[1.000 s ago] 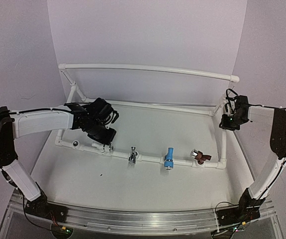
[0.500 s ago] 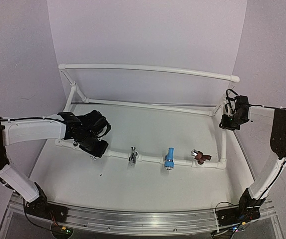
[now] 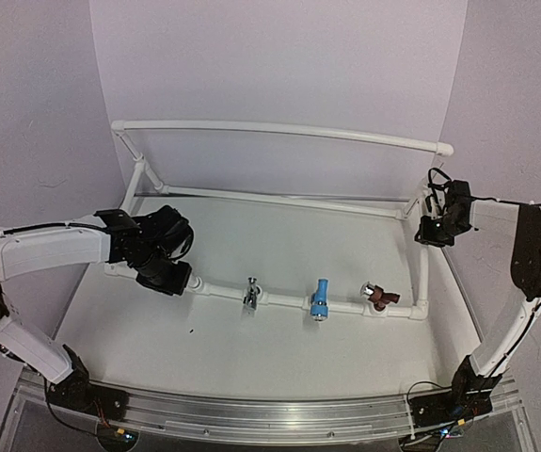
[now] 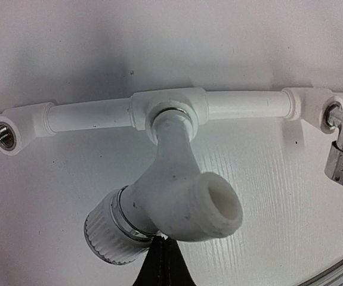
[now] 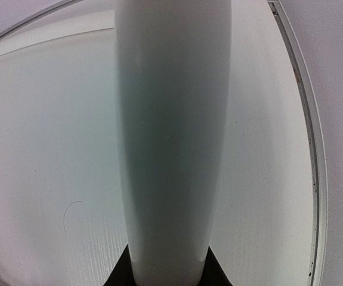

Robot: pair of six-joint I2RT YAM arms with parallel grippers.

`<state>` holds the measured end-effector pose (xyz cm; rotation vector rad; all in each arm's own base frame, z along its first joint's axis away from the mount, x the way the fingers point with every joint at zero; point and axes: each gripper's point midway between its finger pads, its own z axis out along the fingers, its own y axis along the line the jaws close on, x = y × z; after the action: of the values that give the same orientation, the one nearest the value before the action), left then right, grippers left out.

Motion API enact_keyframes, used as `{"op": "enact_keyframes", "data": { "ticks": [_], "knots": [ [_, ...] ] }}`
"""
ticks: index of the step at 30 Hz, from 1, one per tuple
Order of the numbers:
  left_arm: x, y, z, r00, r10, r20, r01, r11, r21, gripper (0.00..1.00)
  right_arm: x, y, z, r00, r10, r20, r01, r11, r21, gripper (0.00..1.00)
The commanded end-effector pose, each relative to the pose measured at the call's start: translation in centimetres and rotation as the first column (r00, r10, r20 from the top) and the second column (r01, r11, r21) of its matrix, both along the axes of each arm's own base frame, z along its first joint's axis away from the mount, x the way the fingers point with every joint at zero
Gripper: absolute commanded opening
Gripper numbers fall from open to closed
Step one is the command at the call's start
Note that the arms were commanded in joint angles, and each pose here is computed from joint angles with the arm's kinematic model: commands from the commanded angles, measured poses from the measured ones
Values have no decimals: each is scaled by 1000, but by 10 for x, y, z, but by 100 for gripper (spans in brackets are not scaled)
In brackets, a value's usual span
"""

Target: Install the water faucets

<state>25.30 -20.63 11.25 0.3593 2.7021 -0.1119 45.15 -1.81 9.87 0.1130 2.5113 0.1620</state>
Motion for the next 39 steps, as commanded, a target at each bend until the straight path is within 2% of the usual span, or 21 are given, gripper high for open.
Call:
{"op": "enact_keyframes", "data": {
  "ticks": [1, 8, 14, 22, 26, 31, 39],
  "knots": [
    [27, 50, 1, 985, 161, 66, -165, 984, 64, 0, 0, -23, 2, 1000, 16, -5, -17, 996, -91, 0],
    [40, 36, 7, 990, 123, 73, -125, 992, 21, 0, -2, -24, 2, 1000, 16, -8, -16, 996, -90, 0],
    [29, 39, -4, 990, 136, 38, -136, 991, 6, 0, -3, -25, 1, 1000, 15, -10, -16, 995, -96, 0],
    [11, 32, -8, 989, 146, -12, -147, 985, -87, 0, -3, -25, 2, 1000, 13, -9, -14, 995, -96, 0],
    [9, 37, -7, 987, 159, 6, -158, 984, -81, 0, -3, -25, 1, 1000, 13, -10, -14, 996, -91, 0],
    [23, 27, -1, 988, 149, 38, -144, 984, -103, 0, -1, -24, 1, 1000, 13, -9, -14, 997, -82, 0],
    [62, 15, 2, 983, 148, 105, -142, 988, -57, 0, -4, -25, 3, 1000, 17, -9, -18, 995, -94, 0]
  ]
}}
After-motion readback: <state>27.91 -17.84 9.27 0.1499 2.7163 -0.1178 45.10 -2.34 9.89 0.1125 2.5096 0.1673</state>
